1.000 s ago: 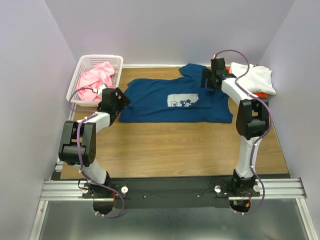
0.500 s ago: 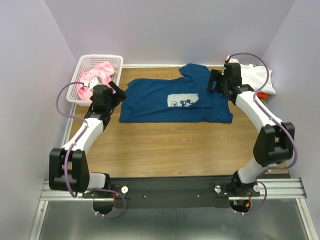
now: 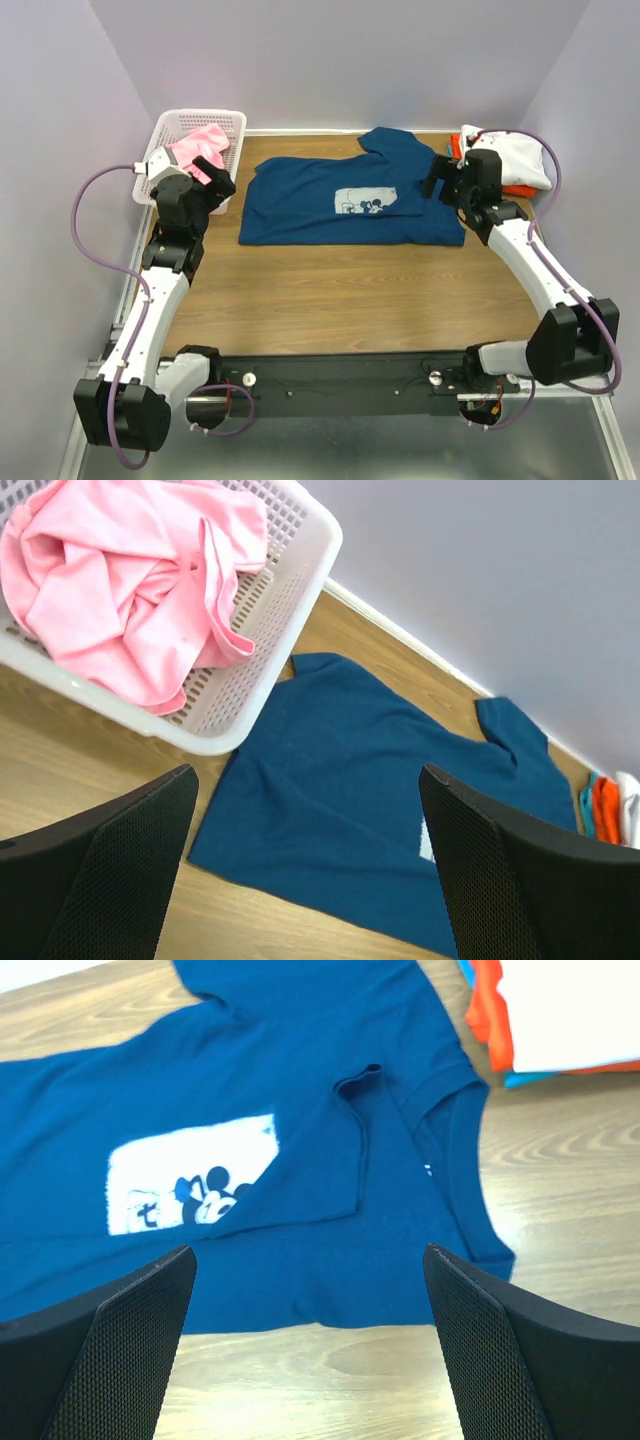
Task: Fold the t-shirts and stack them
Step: Fold the tshirt
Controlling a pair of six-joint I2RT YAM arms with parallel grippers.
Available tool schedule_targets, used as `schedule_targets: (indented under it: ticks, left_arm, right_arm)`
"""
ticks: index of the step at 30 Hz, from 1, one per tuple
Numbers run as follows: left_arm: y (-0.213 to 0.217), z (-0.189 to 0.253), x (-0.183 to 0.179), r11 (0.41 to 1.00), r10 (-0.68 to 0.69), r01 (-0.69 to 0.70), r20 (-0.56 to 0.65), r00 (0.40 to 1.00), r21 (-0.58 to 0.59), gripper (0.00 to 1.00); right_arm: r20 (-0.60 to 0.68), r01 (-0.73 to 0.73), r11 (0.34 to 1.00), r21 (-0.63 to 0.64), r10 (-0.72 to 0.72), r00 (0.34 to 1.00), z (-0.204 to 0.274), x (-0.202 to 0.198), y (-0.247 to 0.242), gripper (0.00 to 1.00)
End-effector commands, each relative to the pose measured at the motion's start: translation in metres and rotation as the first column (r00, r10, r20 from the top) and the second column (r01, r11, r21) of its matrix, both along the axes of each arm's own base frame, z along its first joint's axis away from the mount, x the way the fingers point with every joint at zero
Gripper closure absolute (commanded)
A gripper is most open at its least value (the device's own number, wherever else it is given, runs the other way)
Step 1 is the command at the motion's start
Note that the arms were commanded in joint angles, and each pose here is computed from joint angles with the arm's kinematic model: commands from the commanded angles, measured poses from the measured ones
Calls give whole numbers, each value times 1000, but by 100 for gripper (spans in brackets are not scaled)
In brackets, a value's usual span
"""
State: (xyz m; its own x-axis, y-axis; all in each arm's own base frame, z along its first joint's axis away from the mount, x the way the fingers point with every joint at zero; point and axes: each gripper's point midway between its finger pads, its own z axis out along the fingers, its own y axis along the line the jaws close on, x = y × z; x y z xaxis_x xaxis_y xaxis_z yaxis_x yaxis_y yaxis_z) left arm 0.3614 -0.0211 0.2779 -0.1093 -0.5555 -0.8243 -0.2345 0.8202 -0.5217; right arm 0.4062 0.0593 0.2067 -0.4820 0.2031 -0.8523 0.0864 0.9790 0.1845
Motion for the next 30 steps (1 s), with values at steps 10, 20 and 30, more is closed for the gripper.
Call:
schedule_targets:
  ticks: [10,20,30]
  left_arm:
    - [-46,25,10,960,-281,281,52,958,13,2]
    - [-79,56,-25,879,-460,477,275,844,6,2]
    - [-74,-2,9,896,-441,434,-80,894,-93,2]
  right_arm:
    - [237,-53,995,79,33,971,45,-20,6,0]
    - [232,-96,988,119,67,970,27,-20,17,0]
    - [243,-149,980,134,114,963,21,-23,26,0]
